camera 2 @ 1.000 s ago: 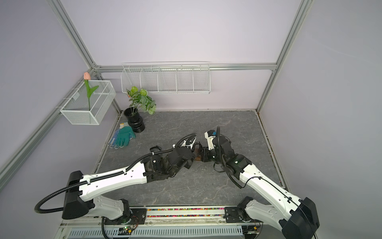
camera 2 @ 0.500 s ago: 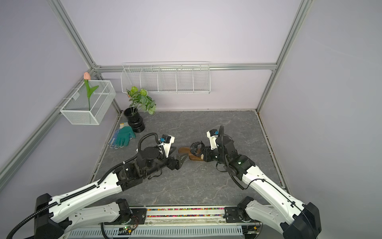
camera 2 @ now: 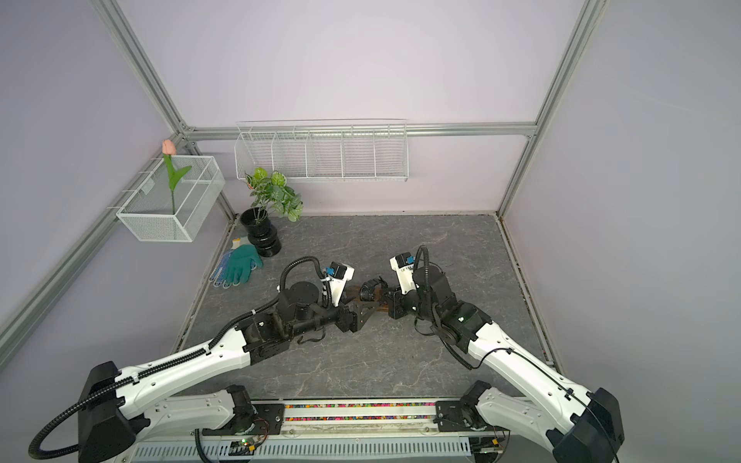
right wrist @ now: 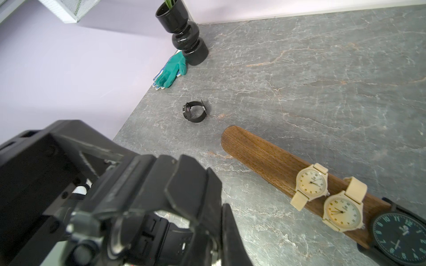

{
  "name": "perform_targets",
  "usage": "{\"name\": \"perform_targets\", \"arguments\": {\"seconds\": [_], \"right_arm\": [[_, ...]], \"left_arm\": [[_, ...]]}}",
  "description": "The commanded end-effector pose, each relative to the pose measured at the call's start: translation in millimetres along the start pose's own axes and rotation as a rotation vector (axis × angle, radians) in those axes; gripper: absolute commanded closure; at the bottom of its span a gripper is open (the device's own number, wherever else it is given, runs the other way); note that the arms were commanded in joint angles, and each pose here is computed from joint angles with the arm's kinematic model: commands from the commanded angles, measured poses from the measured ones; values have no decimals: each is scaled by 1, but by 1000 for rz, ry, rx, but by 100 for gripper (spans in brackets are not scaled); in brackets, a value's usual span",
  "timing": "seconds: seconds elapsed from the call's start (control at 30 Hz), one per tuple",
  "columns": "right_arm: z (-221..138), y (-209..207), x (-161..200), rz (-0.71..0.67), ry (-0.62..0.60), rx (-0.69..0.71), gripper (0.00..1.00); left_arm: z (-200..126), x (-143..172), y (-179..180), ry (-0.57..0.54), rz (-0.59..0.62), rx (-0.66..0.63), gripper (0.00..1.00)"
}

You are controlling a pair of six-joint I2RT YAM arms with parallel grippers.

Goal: Place watch on stand
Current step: Pick up the watch at the center of the board, then place the watch on the stand.

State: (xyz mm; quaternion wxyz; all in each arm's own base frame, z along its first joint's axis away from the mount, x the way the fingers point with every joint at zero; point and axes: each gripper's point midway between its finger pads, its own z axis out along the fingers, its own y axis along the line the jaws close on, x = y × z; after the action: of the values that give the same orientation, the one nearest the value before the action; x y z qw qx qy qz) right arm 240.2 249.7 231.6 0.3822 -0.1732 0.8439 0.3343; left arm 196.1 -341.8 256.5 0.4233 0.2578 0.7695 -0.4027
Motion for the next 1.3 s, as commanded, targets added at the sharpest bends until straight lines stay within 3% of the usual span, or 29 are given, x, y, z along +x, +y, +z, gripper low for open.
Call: {"name": "perform_targets", "arguments": {"seconds": [0.0, 0.3, 0.43, 0.5, 0.6, 0.7, 0.97, 1.13, 1.2, 1.27], "right_arm": [[3, 11, -1, -51, -13, -49, 92], [8, 11, 2, -73, 2, -34, 92], [9, 1, 6, -58, 0, 8, 89], [7, 1, 7, -46, -1, 8, 83], [-1, 4, 7, -13, -6, -21, 53], [-14, -6, 8, 3, -9, 25, 38], [-46, -56, 23, 32, 8, 182, 20], [-68, -96, 34, 89, 0, 324, 1], [-75, -120, 40, 175, 6, 412, 12], [-73, -131, 43, 251, 4, 403, 12]], "left_arm": [[-3, -15, -9, -27, -7, 27, 26], [-1, -16, -10, -22, 0, 26, 60], [0, -15, -7, -2, 11, 7, 68], [0, -13, -3, 1, 5, -18, 69], [-2, -11, 2, 5, 17, -42, 69], [-9, -14, 12, 7, 48, -100, 69], [-25, -21, 55, 87, 42, -294, 69], [-41, -16, 101, 189, 17, -494, 69], [-42, -9, 118, 230, -14, -548, 69], [-39, -1, 130, 268, -48, -579, 69]]}}
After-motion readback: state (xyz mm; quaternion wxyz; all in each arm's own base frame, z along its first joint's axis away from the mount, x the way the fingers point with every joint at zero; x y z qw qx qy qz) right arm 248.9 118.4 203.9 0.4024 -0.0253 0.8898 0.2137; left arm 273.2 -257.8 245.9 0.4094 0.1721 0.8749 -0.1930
